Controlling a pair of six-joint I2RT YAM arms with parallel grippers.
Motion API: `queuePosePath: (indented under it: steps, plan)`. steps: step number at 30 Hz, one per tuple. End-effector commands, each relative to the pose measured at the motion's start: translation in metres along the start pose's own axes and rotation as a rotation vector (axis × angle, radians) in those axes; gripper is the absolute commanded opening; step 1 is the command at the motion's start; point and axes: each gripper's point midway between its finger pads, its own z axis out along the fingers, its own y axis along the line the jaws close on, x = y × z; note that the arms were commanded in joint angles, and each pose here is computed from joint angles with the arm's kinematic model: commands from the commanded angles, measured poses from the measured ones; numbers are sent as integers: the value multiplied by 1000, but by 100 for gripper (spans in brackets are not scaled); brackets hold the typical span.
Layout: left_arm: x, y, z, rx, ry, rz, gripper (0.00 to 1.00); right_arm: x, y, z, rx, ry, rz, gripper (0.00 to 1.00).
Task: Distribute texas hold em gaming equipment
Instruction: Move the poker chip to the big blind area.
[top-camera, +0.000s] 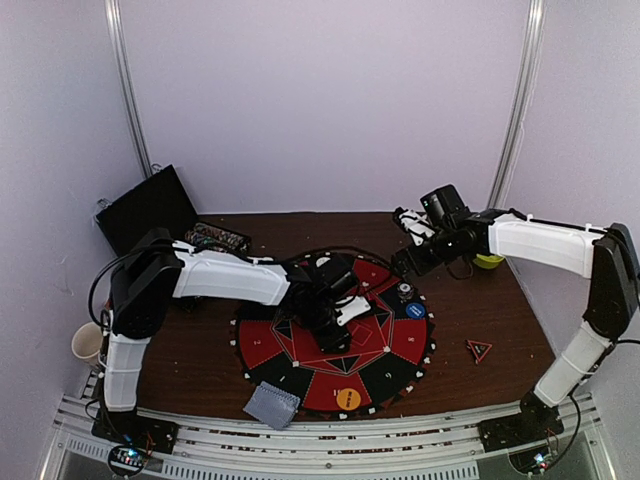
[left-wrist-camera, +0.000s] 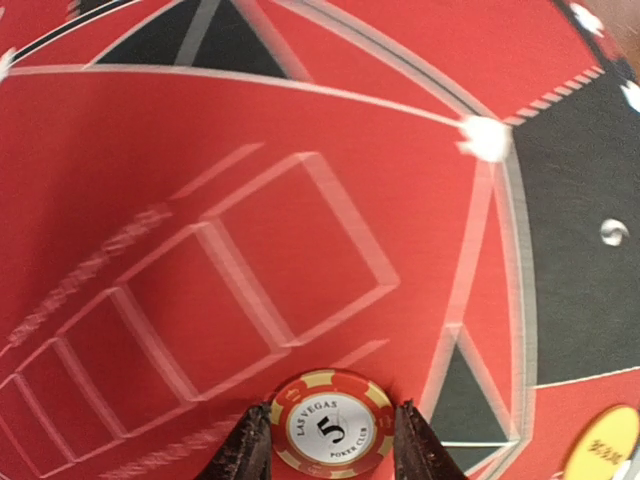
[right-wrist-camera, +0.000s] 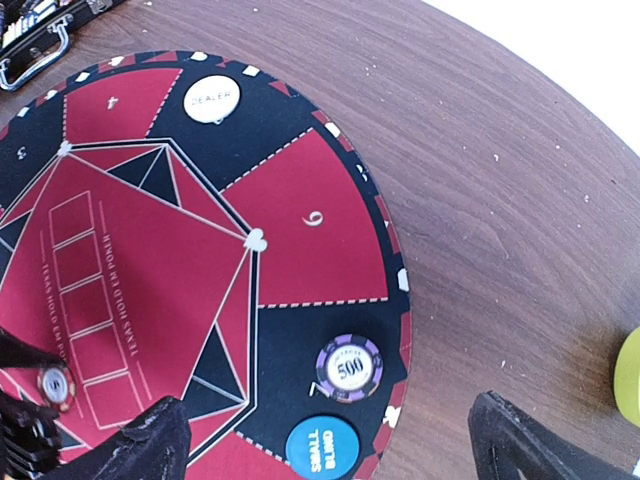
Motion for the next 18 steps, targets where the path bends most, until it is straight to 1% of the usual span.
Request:
queuePosePath:
  steps: [1, 6, 10, 18]
  plan:
    - [28, -62, 7, 134, 90, 48, 28, -1, 3, -25, -2, -45, 17, 100]
    - [21, -102, 11, 181, 72, 93, 28, 3, 7, -38, -18, -91, 34, 100]
    - [15, -133, 15, 205, 65, 139, 28, 12, 6, -45, -4, -96, 45, 100]
    - [5, -152, 13, 196, 42, 165, 29, 26, 6, -54, 0, -103, 52, 100]
